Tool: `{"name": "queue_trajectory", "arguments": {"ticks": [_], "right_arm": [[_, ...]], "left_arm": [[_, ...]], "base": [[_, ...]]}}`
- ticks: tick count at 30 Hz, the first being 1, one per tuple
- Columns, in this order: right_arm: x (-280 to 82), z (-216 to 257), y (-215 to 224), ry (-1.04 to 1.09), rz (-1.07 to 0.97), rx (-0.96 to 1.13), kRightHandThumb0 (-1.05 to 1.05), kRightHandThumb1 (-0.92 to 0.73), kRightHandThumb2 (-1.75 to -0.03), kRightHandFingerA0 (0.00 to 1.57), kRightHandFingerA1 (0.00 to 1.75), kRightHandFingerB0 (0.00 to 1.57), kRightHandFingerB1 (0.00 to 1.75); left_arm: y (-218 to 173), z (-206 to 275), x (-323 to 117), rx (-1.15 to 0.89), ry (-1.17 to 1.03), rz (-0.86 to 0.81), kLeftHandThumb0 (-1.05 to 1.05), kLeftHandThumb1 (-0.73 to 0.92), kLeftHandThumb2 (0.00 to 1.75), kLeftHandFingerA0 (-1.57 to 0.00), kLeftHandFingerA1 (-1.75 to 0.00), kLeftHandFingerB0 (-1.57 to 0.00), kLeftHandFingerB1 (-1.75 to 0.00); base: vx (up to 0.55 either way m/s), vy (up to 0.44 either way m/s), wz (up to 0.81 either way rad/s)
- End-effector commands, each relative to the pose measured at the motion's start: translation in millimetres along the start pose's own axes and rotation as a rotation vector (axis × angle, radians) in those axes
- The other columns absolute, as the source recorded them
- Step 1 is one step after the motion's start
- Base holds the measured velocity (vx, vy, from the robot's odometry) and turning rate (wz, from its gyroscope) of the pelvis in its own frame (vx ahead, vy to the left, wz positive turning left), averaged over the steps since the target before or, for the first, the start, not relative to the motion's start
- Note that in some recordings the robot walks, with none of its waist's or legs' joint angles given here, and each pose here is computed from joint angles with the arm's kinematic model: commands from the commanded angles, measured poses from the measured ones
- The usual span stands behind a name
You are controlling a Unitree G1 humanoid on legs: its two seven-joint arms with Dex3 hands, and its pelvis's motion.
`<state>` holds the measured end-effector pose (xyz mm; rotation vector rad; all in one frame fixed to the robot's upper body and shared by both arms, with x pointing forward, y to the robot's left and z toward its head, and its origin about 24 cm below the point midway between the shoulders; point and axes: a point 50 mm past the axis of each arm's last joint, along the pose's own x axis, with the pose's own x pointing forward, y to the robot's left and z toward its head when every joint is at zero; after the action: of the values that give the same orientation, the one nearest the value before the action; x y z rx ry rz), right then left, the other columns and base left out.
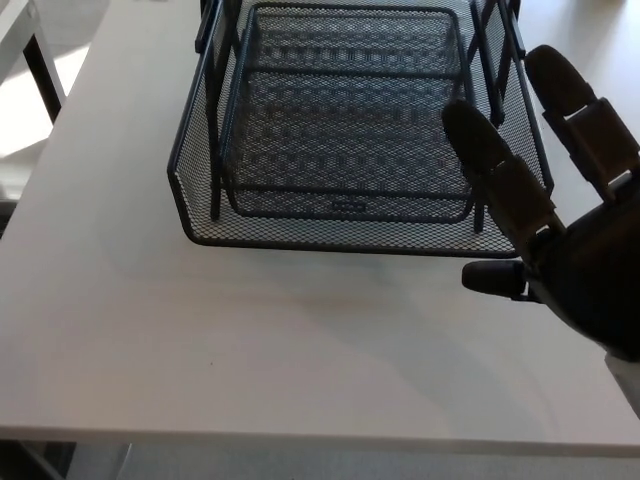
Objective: The robot uses its right hand to grab the drawer kept on the middle of the desk and pull it out towards the robot
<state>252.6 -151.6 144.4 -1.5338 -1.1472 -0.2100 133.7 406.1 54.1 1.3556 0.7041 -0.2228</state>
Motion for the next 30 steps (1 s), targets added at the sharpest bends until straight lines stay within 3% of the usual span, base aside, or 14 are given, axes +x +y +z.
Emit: {"name": "queue_trajectory", "arguments": {"ticks": [1,12,13,14,15,16,22,27,30], "right_arm": [[-16,-25,-15,0.056,0.236,-0.099,-1.05,-0.59,-1.03,0.00,0.19,0.00,0.12],[-60,-70,-65,0.175,0.195,-0.131,-1.01,-0.59,-1.02,0.00,0.16,0.00,0.14],[-65,-75,-70,0.190,0.183,-0.133,-0.98,-0.52,-0.84,0.00,0.00,0.02,0.20],[-68,-79,-74,0.201,0.179,-0.135,-0.97,-0.68,-0.62,0.00,0.00,0.00,0.29],[-72,-84,-78,0.213,0.174,-0.154,-0.98,-0.52,-0.86,0.00,0.01,0.02,0.20],[-78,-90,-81,0.227,0.176,-0.169,-1.00,-0.59,-0.99,0.00,0.10,0.03,0.16],[-113,-120,-104,0.308,0.172,-0.295,-1.03,-0.63,-1.00,0.00,0.04,0.08,0.23],[-151,-148,-124,0.419,0.184,-0.487,-1.05,-0.75,-1.10,0.00,0.06,0.01,0.18],[-164,-155,-130,0.453,0.178,-0.518,-0.96,-0.63,-1.04,0.00,0.11,0.03,0.23]], "left_arm": [[-3,-6,-3,0.011,0.017,0.001,-0.33,0.62,0.58,-0.64,-0.92,-0.65,-0.65],[-4,-10,-4,-0.002,0.033,-0.011,-0.33,0.63,0.58,-0.64,-0.86,-0.64,-0.61],[-3,-10,-4,0.001,0.030,-0.012,-0.33,0.63,0.58,-0.64,-0.86,-0.63,-0.62],[-4,-10,-5,0.001,0.030,-0.012,-0.33,0.63,0.58,-0.63,-0.86,-0.63,-0.61],[-5,-10,-5,0.001,0.028,-0.010,-0.33,0.64,0.58,-0.62,-0.87,-0.64,-0.64],[-4,-8,-5,0.009,0.024,-0.011,-0.33,0.63,0.58,-0.62,-0.87,-0.63,-0.62],[-3,-7,-8,0.007,0.020,-0.012,-0.33,0.64,0.59,-0.62,-0.85,-0.62,-0.60],[-2,-9,-7,0.003,0.026,-0.001,-0.34,0.64,0.58,-0.63,-0.88,-0.64,-0.65],[-2,-9,-7,0.001,0.026,0.000,-0.33,0.64,0.58,-0.62,-0.90,-0.64,-0.65]], "base": [[0.00,0.000,0.00],[0.00,0.000,0.00],[0.00,0.000,0.00],[0.00,0.000,0.00],[0.00,0.000,0.00],[0.00,0.000,0.00],[0.00,0.000,0.00],[0.00,0.000,0.00],[0.00,0.000,0.00]]}}
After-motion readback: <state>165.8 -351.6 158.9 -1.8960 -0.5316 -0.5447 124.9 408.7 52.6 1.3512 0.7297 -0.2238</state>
